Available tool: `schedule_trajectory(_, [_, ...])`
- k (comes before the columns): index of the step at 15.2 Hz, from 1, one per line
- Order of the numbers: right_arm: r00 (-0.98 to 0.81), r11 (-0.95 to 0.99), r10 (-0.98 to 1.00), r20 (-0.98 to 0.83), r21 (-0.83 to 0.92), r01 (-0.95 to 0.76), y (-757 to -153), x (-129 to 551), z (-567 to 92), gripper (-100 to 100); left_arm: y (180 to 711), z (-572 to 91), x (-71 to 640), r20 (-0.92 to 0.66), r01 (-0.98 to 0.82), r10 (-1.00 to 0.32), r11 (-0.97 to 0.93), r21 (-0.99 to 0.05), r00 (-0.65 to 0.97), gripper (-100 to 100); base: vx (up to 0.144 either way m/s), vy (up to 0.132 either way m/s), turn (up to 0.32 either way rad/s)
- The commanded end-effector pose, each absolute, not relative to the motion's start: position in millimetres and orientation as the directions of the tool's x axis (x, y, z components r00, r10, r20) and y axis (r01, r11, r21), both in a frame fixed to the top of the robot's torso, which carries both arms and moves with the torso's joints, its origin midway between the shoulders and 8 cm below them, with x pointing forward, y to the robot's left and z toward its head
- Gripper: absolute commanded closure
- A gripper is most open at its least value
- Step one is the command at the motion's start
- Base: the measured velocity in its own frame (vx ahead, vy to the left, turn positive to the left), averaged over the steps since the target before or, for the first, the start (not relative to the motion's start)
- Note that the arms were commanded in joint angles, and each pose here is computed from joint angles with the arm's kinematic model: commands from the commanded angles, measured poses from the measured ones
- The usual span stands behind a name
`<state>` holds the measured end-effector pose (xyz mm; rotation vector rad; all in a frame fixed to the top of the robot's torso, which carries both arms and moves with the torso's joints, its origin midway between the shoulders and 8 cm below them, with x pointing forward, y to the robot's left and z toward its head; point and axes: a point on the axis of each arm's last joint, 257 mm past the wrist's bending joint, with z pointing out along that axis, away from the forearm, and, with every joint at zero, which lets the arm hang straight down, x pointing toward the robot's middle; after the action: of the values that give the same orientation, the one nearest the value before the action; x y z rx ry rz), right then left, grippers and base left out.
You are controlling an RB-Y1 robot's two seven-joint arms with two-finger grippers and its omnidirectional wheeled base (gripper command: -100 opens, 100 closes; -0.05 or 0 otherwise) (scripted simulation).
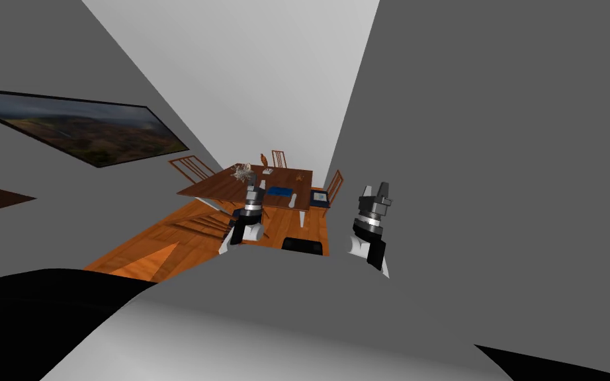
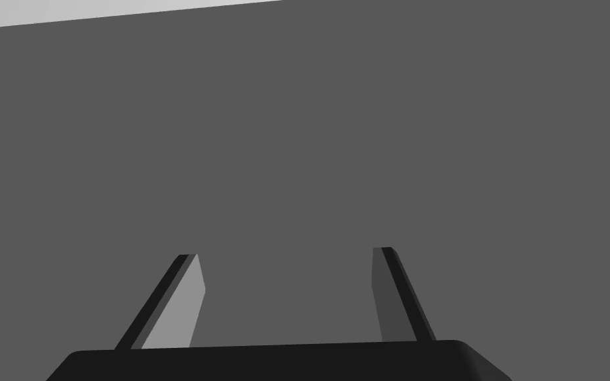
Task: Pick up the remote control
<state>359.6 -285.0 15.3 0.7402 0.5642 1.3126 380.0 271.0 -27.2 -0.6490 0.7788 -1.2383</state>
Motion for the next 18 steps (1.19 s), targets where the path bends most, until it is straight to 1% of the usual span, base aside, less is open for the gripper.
schedule_trajectory(1, [0.181,0.089,0.983,0.039,0.757,-0.648,-285,360,15,0,271,-40,392,-0.187,0.537,-0.973,0.231,-0.812,0.135,-100,0.015,0.034,-0.070])
schedule_trajectory(4, [0.181,0.089,0.983,0.039,0.757,-0.648,-285,360,15,0,269,-68,419,-0.244,0.462,-0.962,0.272,-0.844,0.120,-100,0.017,0.035,-0.082])
schedule_trajectory(6, [0.181,0.089,0.983,0.039,0.757,-0.648,-285,360,15,0,269,-73,420,-0.246,0.452,-0.962,0.272,-0.850,0.118,-100,0.015,0.032,-0.056])
schedule_trajectory(7, [0.181,0.089,0.983,0.039,0.757,-0.648,-285,360,15,0,269,-89,434,-0.276,0.411,-0.955,0.296,-0.862,0.110,-100,0.010,0.026,-0.063])
schedule_trajectory(10, [0.181,0.089,0.983,0.039,0.757,-0.648,-285,360,15,0,268,-110,450,-0.310,0.351,-0.946,0.323,-0.879,0.094,-100,0.015,0.038,-0.095])
schedule_trajectory(14, [0.181,0.089,0.983,0.039,0.757,-0.648,-285,360,15,0,269,-131,465,-0.343,0.295,-0.936,0.351,-0.889,0.078,-100,0.013,0.031,-0.059])
schedule_trajectory(15, [0.181,0.089,0.983,0.039,0.757,-0.648,-285,360,15,0,268,-143,478,-0.375,0.261,-0.925,0.379,-0.888,0.066,-100,0.013,0.028,-0.083])
schedule_trajectory(17, [0.181,0.089,0.983,0.039,0.757,-0.648,-285,360,15,0,269,-152,479,-0.377,0.238,-0.924,0.380,-0.894,0.059,-100,0.013,0.030,-0.072])
schedule_trajectory(18, [0.181,0.089,0.983,0.039,0.757,-0.648,-285,360,15,0,267,-161,492,-0.409,0.207,-0.912,0.409,-0.889,0.045,-100,0.015,0.031,-0.069])
